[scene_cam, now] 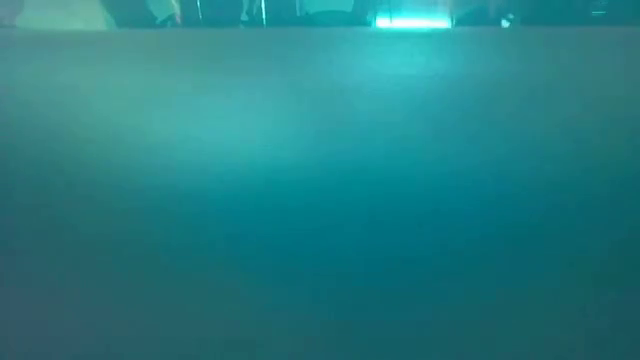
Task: Pick & Place School Supplies
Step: Put the pink hole puncher into the white bin
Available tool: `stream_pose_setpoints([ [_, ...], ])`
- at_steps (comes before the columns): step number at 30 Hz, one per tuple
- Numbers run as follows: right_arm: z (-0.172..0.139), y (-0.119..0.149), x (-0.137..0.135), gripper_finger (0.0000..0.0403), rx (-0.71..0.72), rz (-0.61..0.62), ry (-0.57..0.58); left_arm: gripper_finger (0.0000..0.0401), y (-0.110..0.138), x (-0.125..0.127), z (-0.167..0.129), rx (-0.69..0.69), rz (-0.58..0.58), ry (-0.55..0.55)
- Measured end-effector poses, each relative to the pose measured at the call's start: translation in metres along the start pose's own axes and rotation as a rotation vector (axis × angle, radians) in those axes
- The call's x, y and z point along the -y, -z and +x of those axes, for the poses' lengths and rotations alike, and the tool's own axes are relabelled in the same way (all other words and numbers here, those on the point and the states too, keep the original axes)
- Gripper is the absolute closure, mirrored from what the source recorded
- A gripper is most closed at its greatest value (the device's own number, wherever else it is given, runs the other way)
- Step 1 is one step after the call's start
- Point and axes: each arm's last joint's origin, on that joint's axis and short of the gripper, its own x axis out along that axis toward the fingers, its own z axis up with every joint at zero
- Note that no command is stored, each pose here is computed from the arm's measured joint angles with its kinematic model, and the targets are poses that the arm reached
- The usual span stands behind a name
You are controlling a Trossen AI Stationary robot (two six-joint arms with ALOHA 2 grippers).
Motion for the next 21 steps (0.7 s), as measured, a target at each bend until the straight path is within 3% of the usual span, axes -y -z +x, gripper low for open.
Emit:
stream_pose_setpoints([
  [7, 0.023, 0.001, -0.006, 0.0148, -0.011, 0.003, -0.002, 0.0347, 0.0, 0.005, 0.001, 0.002, 0.009, -0.005],
  [16, 0.041, 0.004, -0.01, 0.009, -0.019, 0.004, -0.001, 0.0358, 0.002, 0.007, 0.001, -0.014, 0.015, 0.0],
  [21, 0.046, -0.002, -0.011, 0.0087, 0.011, 0.037, -0.002, 0.0347, 0.002, 0.008, 0.001, -0.014, 0.017, 0.001],
])
